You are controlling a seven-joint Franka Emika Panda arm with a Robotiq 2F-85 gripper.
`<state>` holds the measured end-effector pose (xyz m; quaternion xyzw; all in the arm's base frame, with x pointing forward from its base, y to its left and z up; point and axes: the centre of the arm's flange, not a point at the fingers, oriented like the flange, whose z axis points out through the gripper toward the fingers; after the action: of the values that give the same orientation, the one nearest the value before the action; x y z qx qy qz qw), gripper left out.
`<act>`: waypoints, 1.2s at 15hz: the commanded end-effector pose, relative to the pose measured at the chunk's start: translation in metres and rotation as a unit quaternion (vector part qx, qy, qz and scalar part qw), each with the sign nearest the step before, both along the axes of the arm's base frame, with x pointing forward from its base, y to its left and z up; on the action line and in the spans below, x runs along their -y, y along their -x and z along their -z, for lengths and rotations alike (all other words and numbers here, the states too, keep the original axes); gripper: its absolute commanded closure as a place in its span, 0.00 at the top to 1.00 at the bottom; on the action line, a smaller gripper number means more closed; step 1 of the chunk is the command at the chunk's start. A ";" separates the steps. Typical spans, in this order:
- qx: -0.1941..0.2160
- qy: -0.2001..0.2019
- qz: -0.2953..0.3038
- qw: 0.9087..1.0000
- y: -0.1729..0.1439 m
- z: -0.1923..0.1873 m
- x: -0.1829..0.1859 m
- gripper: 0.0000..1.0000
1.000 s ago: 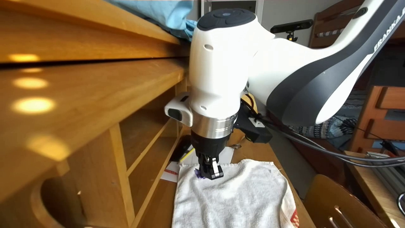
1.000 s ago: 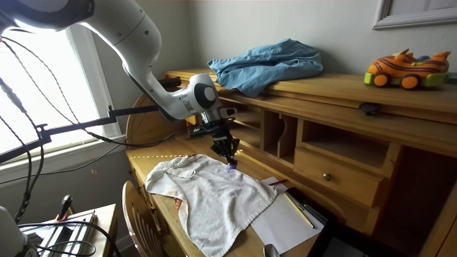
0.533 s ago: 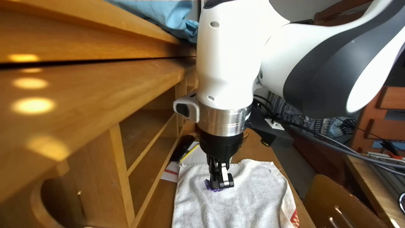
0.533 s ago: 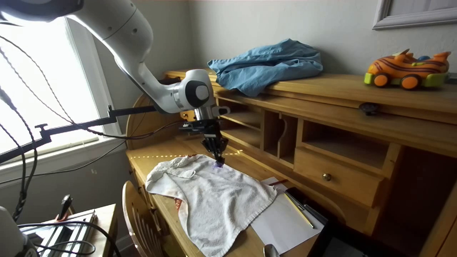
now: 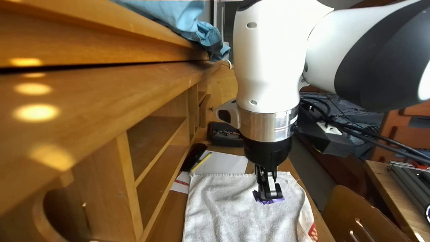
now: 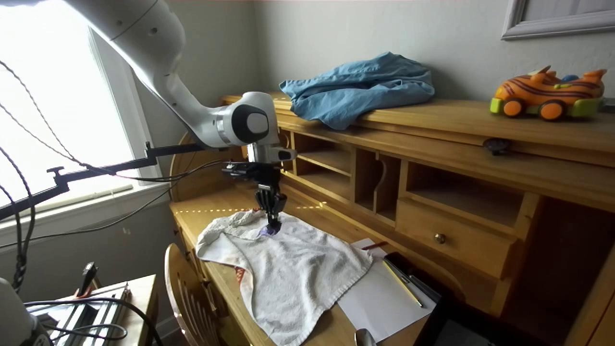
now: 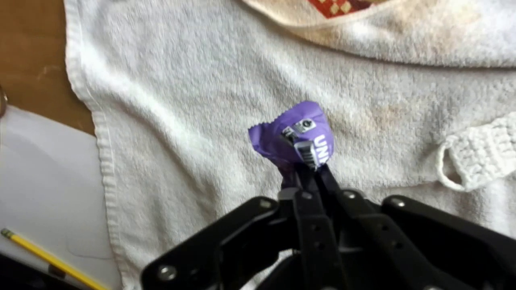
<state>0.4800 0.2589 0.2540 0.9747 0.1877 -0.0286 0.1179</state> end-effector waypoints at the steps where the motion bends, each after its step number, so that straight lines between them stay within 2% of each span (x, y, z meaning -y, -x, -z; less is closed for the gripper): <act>1: -0.022 0.022 0.069 0.997 0.020 -0.006 0.034 0.01; 6: -0.028 0.053 0.126 0.990 0.020 0.005 0.080 0.01; 14: -0.014 0.060 0.227 0.972 0.042 0.018 0.148 0.01; 18: 0.004 0.110 0.232 0.966 0.046 0.012 0.172 0.01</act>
<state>0.4483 0.1036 0.2288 0.9780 -0.0385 -0.0907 0.1838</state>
